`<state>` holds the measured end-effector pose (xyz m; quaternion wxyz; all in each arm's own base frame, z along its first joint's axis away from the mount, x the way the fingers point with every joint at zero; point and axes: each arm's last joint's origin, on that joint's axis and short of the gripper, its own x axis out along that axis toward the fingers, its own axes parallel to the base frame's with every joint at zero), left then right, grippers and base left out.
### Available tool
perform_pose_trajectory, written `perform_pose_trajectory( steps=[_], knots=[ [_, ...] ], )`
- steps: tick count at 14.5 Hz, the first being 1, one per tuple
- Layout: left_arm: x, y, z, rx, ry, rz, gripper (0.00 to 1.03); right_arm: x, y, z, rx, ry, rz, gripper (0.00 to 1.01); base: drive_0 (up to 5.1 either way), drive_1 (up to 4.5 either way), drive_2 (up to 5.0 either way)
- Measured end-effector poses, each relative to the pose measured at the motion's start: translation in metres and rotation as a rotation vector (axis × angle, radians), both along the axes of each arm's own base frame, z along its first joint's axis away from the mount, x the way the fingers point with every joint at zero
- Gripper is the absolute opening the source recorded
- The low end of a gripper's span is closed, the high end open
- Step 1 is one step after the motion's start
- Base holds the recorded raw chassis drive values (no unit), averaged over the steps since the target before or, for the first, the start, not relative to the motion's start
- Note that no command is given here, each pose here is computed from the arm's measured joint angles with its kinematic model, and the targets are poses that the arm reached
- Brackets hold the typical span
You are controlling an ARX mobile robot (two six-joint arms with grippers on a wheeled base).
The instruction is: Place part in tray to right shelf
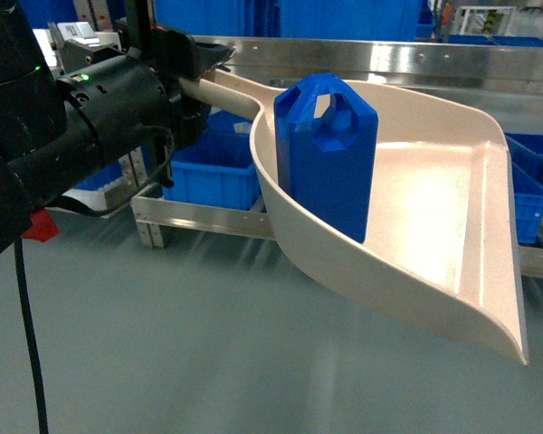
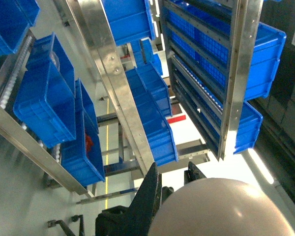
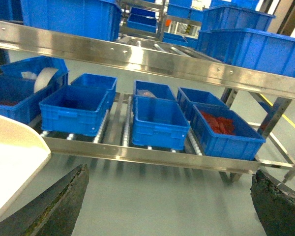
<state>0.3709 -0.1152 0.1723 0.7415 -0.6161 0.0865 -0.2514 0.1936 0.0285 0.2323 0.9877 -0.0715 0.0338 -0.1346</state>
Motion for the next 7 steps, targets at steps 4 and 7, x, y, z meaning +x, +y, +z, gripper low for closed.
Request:
perform_pose_trajectory(
  steps=[4,7],
  knots=[
    [-0.0001,-0.0004,0.0,0.0,0.0,-0.002,0.12,0.0,0.0,0.0,0.0,0.0,0.0,0.98,-1.6,-1.59,-1.6],
    [-0.0002,-0.0006,0.0,0.0,0.0,-0.002,0.12,0.0,0.0,0.0,0.0,0.0,0.0,0.98,-1.5,-1.53,-1.5]
  ],
)
